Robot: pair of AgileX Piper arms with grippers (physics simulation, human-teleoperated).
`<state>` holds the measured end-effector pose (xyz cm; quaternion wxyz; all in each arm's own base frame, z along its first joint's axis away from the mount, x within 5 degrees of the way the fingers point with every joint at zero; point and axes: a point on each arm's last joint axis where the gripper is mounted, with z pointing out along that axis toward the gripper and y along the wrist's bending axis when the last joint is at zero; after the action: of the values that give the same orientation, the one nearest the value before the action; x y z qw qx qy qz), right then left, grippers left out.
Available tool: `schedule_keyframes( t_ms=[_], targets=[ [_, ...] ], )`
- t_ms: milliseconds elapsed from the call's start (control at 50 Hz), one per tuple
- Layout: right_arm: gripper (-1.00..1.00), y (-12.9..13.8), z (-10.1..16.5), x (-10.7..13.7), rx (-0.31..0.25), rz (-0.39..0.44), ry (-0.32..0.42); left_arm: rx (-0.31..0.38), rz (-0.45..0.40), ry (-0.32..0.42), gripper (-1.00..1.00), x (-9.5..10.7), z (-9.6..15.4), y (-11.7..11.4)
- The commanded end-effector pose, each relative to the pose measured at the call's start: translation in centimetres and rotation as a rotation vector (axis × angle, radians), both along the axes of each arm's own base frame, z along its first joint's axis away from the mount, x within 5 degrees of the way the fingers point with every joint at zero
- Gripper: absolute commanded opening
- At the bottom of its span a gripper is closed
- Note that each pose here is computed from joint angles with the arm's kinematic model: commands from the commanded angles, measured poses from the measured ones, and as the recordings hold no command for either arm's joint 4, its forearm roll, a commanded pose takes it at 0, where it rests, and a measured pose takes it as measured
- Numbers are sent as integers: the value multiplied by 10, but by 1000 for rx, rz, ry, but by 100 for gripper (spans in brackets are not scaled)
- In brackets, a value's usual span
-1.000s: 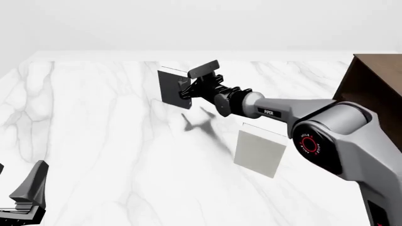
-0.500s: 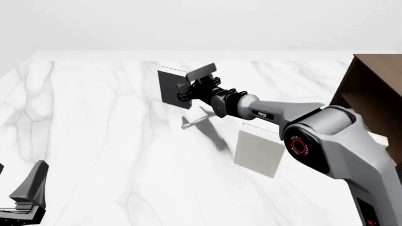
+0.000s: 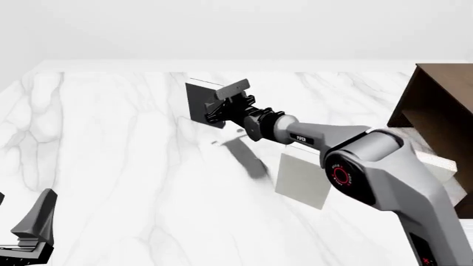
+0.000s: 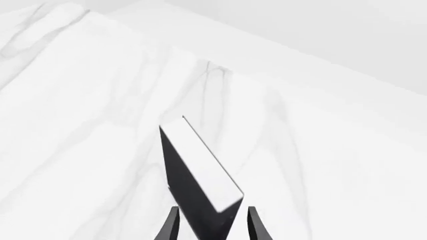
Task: Pick up the book on the left and place it on top of the shelf.
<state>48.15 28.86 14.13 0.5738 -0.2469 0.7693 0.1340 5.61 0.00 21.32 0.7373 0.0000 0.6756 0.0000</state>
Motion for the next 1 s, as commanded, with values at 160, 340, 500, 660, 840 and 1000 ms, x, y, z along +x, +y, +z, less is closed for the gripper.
schedule_keyframes(
  t_ms=[160, 340, 500, 660, 840, 1000],
  targets=[
    [100, 4, -2, 4, 2, 3, -2, 0, 0, 0, 100, 0, 0, 0],
    [100, 4, -4, 4, 2, 2, -3, 0, 0, 0, 100, 0, 0, 0],
    [-100, 0, -6, 9, -12, -3, -9, 0, 0, 0, 100, 0, 0, 0],
    [-100, -1, -5, 6, -19, 2, -21, 0, 0, 0, 100, 0, 0, 0],
    [-100, -12, 20, -7, 9, -6, -61, 0, 0, 0, 100, 0, 0, 0],
    [-100, -23, 51, -31, 41, -4, -100, 0, 0, 0, 100, 0, 0, 0]
  ],
)
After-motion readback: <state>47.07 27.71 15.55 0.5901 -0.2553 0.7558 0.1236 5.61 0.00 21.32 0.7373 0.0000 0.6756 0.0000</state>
